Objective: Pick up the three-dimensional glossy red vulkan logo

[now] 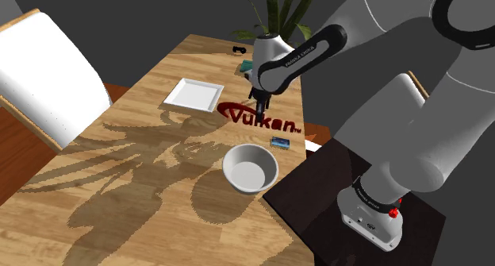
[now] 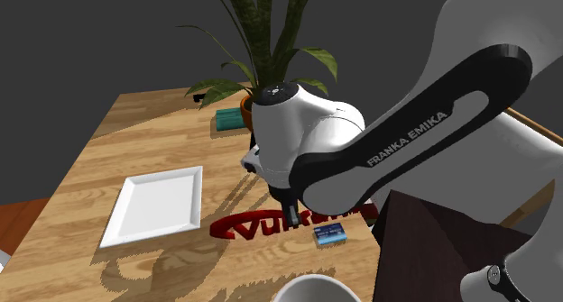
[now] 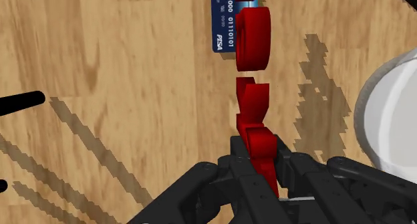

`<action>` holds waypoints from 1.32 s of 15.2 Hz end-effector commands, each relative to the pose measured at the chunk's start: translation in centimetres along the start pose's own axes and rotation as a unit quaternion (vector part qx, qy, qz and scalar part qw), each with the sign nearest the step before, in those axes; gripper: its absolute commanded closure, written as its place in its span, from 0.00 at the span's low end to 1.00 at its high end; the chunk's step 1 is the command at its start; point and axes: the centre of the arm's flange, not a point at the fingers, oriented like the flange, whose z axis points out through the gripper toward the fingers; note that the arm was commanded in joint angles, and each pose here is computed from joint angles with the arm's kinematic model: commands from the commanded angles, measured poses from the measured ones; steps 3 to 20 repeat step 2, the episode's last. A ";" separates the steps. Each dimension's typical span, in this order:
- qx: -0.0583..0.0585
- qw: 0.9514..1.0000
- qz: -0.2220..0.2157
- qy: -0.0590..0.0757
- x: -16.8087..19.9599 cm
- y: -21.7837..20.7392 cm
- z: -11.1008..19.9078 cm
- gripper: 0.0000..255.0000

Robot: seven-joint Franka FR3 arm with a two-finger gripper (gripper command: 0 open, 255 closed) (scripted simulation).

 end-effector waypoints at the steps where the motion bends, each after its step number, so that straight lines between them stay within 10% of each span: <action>1: 0.000 1.000 0.000 0.000 0.0 -0.1 -0.6 1.00; 20: 0.000 1.000 0.000 0.000 0.0 -0.1 -0.6 1.00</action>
